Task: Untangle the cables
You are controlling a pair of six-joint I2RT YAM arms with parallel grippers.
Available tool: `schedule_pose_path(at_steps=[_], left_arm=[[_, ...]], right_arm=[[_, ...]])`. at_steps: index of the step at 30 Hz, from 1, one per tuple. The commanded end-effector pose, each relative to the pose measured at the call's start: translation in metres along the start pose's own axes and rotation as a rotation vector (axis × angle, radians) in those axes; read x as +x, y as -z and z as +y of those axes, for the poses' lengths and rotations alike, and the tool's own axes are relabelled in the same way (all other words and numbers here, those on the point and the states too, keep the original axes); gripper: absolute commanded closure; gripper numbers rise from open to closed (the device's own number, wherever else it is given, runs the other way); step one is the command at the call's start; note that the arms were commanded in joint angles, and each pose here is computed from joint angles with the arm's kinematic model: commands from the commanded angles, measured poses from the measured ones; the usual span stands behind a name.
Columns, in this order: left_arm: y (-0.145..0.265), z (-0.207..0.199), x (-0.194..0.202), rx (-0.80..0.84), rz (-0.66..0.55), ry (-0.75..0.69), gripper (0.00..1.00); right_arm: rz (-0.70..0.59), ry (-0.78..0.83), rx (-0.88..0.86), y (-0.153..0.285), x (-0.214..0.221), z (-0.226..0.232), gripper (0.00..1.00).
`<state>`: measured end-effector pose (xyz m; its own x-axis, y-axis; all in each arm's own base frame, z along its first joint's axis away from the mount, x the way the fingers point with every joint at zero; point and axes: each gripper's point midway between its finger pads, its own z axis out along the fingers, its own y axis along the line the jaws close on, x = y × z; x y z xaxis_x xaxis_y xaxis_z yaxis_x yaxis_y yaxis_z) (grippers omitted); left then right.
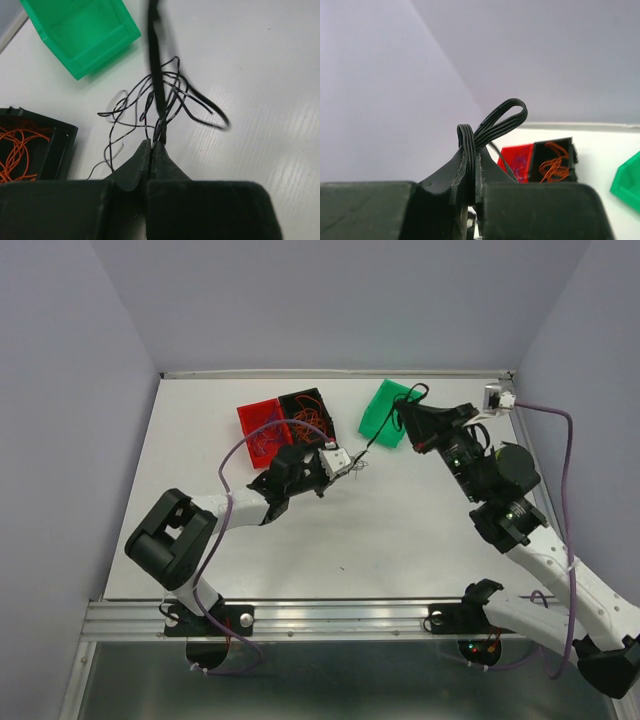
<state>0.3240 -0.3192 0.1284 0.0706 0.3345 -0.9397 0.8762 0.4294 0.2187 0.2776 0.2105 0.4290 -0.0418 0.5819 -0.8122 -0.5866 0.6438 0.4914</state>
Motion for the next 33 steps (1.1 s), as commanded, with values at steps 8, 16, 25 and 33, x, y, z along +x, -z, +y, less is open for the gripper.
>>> schedule_pose_path(at_steps=[8,16,25,33], left_arm=[[-0.003,0.029,-0.006,-0.09,0.028,-0.015,1.0],[0.01,0.042,-0.011,-0.133,0.036,0.014,1.0],[0.038,0.047,-0.042,-0.136,-0.025,0.036,1.0],[0.06,0.057,-0.058,-0.196,-0.048,0.032,1.0]], right_arm=[[-0.255,0.118,0.299,0.003,-0.077,-0.037,0.99],[-0.191,0.227,0.377,-0.058,-0.063,-0.054,0.99],[-0.185,0.241,0.4,-0.103,-0.065,-0.078,0.99],[-0.107,0.143,0.355,-0.145,-0.049,-0.14,0.99]])
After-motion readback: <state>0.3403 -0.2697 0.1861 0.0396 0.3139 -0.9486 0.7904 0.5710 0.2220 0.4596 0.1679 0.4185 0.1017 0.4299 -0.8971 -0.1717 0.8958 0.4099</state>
